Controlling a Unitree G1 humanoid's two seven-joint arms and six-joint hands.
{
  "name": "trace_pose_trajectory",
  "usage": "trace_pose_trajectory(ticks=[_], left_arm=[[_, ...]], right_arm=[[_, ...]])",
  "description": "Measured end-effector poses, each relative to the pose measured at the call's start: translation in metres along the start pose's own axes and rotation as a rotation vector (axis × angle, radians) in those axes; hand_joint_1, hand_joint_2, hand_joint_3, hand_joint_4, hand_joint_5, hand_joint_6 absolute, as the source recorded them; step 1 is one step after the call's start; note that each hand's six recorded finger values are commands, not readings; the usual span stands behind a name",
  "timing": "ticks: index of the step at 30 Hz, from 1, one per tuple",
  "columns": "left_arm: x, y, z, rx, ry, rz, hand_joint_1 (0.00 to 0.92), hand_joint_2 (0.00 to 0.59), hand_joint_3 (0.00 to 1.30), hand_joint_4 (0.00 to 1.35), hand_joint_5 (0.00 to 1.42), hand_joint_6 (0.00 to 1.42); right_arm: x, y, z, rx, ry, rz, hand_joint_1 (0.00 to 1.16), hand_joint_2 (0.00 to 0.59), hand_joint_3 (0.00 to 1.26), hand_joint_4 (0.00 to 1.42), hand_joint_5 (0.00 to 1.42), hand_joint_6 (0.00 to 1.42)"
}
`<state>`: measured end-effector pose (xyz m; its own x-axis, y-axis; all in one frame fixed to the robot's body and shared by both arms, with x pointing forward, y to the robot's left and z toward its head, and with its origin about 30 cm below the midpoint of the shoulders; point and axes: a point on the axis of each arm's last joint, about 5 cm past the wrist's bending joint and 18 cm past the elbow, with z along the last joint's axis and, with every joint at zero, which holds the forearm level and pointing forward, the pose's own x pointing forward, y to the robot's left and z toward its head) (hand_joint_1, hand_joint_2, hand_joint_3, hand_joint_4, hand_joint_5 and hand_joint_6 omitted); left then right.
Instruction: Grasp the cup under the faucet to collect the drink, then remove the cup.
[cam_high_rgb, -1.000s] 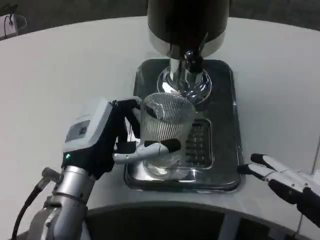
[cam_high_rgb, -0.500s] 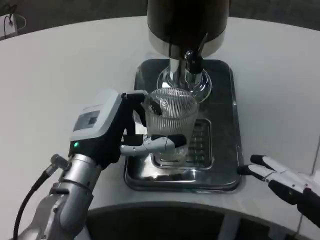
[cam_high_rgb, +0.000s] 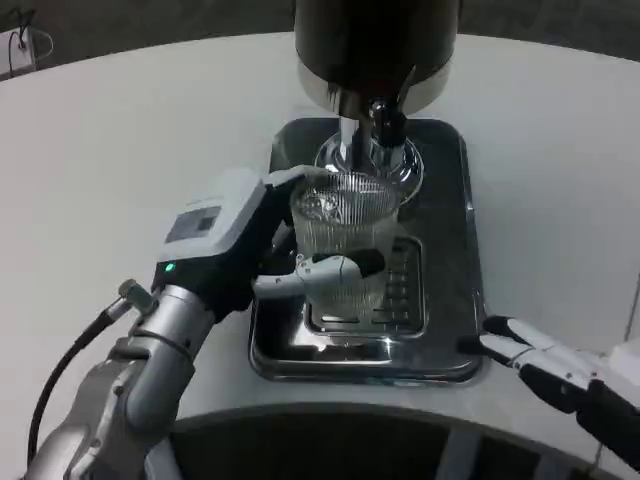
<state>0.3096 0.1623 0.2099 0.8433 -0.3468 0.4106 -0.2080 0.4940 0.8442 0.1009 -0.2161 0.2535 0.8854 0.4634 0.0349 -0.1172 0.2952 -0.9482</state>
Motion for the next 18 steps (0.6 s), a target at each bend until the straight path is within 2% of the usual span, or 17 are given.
trace_pose_trajectory(ticks=[10, 18], left_arm=[[0.003, 0.005, 0.0028, -0.028, -0.009, -0.027, 0.05, 0.027, 0.16, 0.05, 0.25, 0.55], [0.008, 0.012, 0.0148, -0.042, -0.069, -0.014, 0.05, 0.028, 0.14, 0.02, 0.22, 0.5]], right_arm=[[0.004, 0.0017, 0.0005, 0.006, -0.023, 0.013, 0.48, 0.426, 0.11, 0.01, 0.1, 0.14], [0.007, 0.0032, 0.0007, 0.019, -0.031, 0.023, 0.48, 0.43, 0.11, 0.01, 0.1, 0.15]])
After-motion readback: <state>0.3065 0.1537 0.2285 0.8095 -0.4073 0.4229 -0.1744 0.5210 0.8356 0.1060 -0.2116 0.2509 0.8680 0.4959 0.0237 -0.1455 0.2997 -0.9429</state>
